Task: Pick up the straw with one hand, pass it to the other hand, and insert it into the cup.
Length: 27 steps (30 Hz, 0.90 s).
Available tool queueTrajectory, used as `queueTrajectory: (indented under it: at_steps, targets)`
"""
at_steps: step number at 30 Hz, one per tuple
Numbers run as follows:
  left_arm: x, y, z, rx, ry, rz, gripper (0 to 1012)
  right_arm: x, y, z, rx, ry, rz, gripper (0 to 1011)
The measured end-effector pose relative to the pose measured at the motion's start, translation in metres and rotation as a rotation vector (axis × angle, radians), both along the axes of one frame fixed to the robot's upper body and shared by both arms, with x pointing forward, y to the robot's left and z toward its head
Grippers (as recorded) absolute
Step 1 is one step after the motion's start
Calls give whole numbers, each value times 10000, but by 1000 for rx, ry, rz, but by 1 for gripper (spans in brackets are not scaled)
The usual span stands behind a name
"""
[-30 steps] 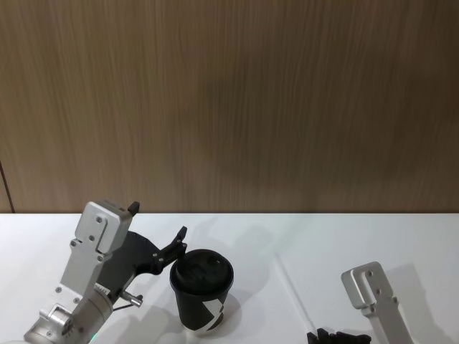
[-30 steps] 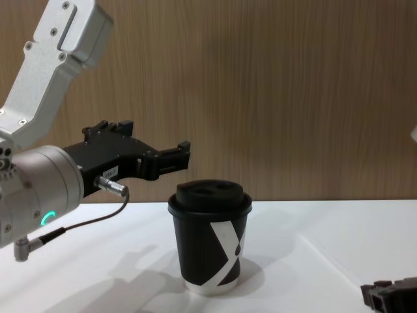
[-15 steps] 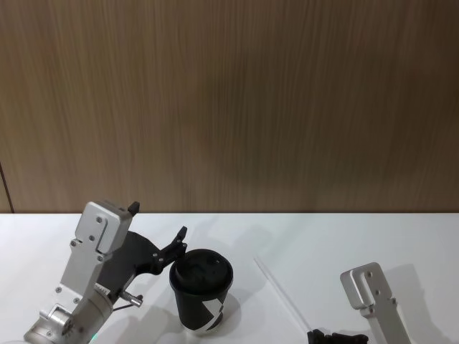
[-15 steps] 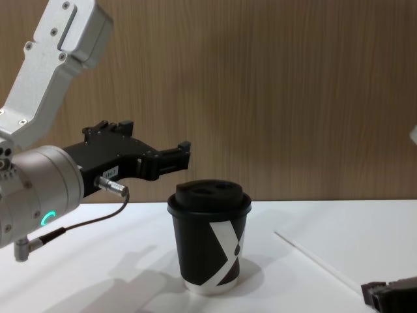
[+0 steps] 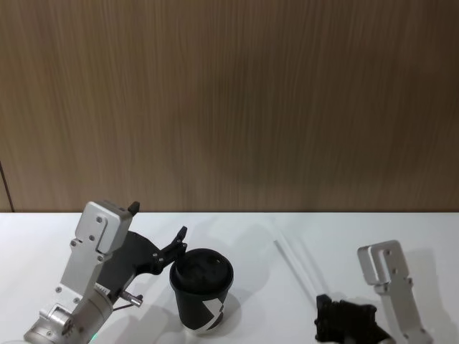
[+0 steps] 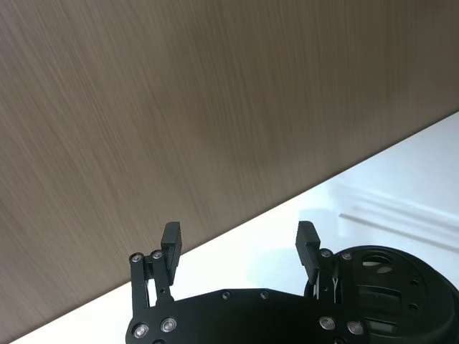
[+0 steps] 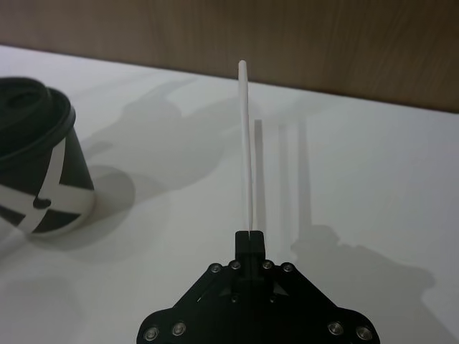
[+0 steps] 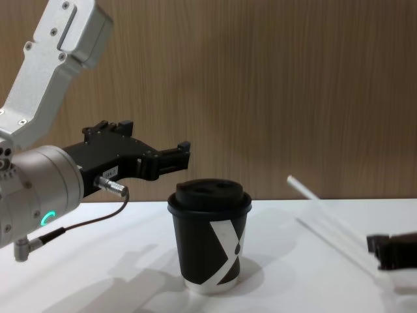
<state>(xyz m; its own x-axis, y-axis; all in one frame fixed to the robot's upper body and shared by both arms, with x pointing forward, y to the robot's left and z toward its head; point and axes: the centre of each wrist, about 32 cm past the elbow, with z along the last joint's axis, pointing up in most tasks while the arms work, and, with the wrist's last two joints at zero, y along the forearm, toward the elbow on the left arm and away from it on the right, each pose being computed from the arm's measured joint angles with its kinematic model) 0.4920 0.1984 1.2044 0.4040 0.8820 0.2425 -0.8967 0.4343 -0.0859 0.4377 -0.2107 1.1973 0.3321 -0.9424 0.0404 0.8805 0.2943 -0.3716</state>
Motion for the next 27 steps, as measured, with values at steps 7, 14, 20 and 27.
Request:
queueTrajectory:
  at_steps: [7,14,20,27]
  targets:
    - [0,0,0,0,0,0,1003,57,-1,48,40,-100,-41,0]
    - [0,0,0,0,0,0,1003,110,-17,87,86,-213,-62,0]
    - [0,0,0,0,0,0,1003,132,-31,101,127,-307,-49,0]
    - [0,0,0,0,0,0,1003,140,-50,113,197,-406,-3,0]
